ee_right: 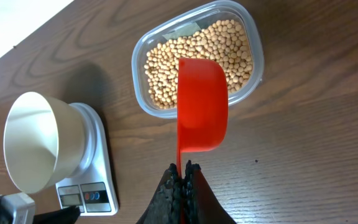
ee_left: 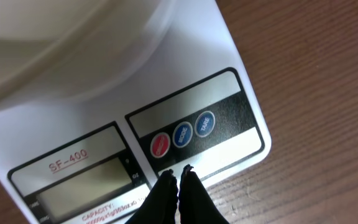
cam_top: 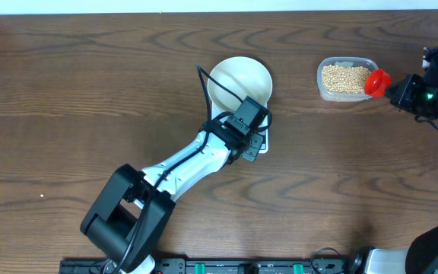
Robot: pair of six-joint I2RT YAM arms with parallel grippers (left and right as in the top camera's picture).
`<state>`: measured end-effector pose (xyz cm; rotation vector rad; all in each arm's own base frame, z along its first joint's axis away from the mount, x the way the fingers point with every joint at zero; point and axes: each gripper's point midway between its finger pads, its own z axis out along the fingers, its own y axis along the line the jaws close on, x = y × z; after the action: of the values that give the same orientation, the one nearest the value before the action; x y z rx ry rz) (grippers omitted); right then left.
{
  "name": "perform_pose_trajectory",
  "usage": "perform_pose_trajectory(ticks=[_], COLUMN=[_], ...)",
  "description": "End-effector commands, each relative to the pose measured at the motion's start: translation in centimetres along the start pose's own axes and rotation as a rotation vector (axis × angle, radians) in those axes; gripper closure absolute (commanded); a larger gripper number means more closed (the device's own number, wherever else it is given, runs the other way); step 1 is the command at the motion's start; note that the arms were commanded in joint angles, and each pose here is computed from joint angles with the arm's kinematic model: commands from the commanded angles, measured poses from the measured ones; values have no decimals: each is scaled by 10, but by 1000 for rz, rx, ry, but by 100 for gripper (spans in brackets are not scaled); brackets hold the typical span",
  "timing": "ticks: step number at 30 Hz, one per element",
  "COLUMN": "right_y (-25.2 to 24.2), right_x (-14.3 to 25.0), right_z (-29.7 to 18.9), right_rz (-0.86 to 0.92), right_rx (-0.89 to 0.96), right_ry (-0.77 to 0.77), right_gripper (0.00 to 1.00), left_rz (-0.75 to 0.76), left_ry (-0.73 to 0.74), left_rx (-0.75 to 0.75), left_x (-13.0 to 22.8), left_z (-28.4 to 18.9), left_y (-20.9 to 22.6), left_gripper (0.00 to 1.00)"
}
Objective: Scoop item into bowl and weigh 50g on scale
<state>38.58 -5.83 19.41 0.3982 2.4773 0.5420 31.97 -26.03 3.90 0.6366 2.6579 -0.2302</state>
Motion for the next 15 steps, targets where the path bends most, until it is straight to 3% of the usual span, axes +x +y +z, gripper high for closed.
perform_pose_trajectory(ticks=[1,15], right_y=[4,4], right_x=[-3,-3], right_z=[-6,-6], right_rz=[-10,-9], right_rx=[-2,-1], right_ry=[-16,-13], right_gripper=[99,99], left_rz=[26,19], left_ry=[26,-25], left_rx=[-22,-56], left_x=[8,-6], left_z=[11,20], left_y=[5,20], left_gripper=[93,92])
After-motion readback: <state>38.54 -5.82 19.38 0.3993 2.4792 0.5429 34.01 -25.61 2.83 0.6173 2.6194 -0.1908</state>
